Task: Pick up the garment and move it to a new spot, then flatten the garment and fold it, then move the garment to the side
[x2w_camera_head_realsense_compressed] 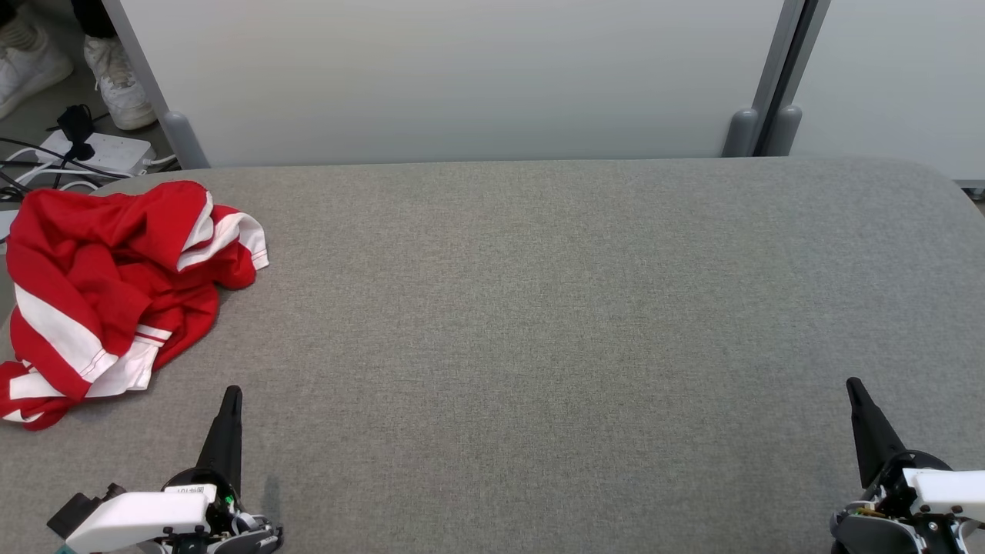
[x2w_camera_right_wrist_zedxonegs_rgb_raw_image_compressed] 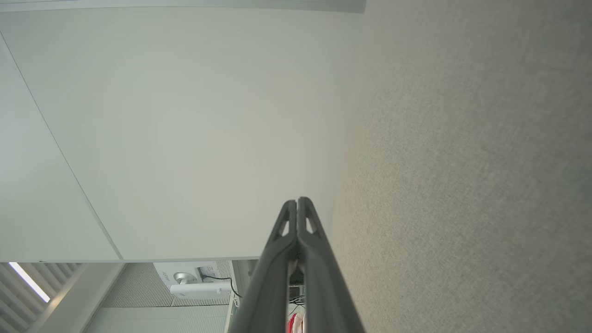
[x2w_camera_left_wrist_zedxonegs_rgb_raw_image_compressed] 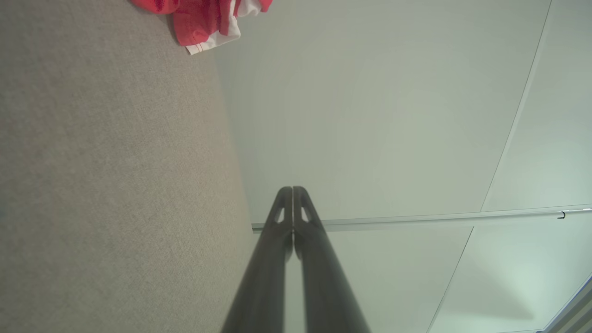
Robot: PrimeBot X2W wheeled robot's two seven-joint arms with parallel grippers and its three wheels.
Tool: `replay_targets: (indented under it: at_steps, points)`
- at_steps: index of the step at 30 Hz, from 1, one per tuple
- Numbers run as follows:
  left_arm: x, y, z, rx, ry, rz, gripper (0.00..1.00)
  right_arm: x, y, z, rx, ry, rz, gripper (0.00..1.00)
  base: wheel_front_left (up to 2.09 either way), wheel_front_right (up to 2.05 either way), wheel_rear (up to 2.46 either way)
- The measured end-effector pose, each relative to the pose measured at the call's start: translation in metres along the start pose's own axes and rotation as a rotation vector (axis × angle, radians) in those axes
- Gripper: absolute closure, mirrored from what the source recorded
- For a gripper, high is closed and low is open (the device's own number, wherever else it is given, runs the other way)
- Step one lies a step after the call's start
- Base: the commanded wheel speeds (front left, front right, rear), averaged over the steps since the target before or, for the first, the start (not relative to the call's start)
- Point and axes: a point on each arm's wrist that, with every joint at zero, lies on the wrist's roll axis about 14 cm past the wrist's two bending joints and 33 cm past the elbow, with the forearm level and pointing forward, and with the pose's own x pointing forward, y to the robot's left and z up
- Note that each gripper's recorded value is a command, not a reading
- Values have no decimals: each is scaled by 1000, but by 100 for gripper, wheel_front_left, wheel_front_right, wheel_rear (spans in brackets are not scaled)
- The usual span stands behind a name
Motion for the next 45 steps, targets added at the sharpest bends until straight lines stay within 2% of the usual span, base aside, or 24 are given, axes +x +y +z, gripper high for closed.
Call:
replay_targets:
  at_steps: [45]
  points:
    - [0, 0, 0, 0, 0, 0, 100, 0, 0, 0, 0, 0, 0, 100, 0, 0, 0]
